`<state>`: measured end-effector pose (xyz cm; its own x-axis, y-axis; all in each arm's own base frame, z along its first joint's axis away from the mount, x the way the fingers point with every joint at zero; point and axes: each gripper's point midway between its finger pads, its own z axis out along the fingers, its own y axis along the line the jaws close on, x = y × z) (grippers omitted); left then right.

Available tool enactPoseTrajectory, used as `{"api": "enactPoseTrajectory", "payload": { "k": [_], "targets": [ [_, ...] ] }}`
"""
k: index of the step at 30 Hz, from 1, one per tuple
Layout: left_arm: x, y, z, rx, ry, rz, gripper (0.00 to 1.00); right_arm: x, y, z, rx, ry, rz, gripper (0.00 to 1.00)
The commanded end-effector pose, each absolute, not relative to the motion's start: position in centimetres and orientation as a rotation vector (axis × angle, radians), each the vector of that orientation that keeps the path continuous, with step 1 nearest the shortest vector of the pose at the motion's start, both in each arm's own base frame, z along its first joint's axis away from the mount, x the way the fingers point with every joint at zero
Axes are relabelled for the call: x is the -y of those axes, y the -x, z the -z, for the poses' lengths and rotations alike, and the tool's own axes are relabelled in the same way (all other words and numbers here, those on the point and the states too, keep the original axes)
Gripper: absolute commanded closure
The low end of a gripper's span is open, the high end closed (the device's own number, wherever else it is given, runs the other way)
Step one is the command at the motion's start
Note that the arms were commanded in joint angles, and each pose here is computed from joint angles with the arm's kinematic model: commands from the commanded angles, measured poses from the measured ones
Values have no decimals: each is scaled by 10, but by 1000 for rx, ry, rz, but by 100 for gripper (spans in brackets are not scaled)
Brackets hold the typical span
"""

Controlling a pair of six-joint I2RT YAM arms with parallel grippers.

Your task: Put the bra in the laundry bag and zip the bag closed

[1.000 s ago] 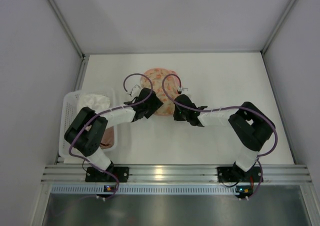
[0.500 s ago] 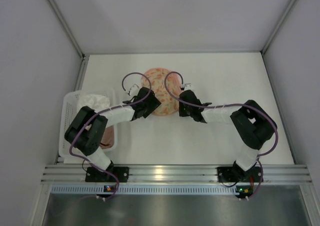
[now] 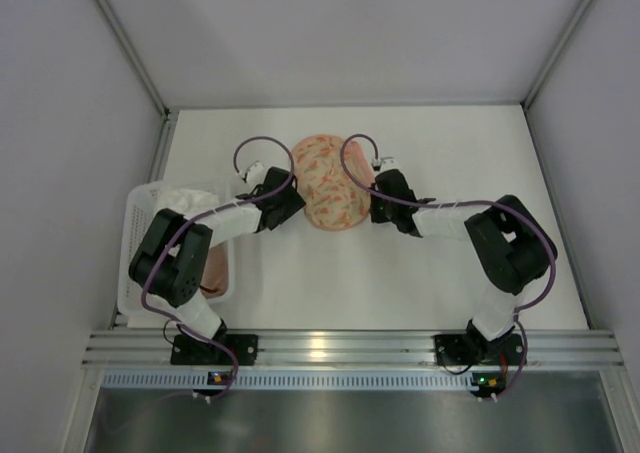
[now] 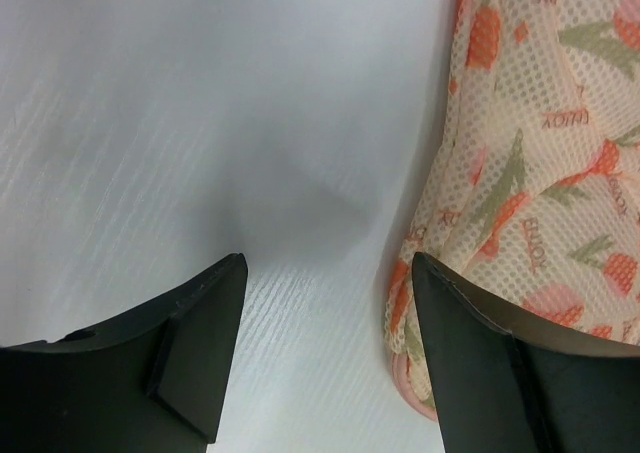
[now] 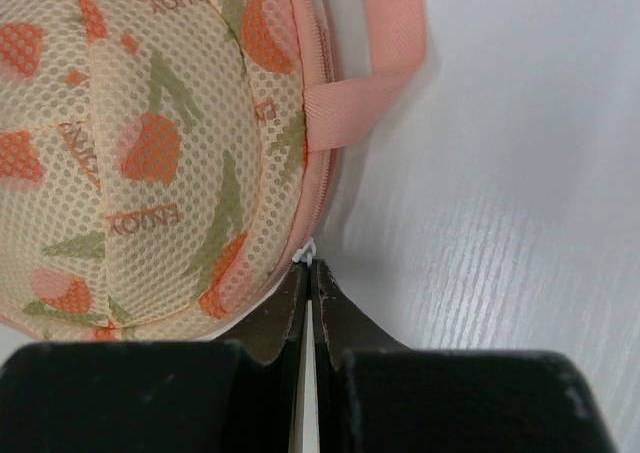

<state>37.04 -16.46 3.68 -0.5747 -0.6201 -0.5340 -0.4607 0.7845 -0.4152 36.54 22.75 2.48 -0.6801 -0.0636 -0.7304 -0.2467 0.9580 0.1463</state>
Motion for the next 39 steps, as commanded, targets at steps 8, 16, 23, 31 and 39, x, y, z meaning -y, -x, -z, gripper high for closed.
{"api": "enactPoseTrajectory", "payload": {
  "k": [8, 16, 23, 31, 39],
  "targets": [
    [200, -375, -152, -2136, 407, 519, 27, -262, -335, -29, -2372, -7, -563, 100],
    [230, -352, -151, -2102, 550, 735, 25, -324, -316, -45, -2344, -208, -753, 100],
    [223, -342, -128, -2091, 729, 775, 25, -342, -314, -66, -2246, -252, -756, 100],
    [220, -334, -103, -2114, 901, 795, 24, -372, -306, -52, -2268, -116, -798, 100],
    [228, -334, -65, -2197, 950, 770, 25, -376, -307, -48, -2258, -16, -774, 100]
  ]
}}
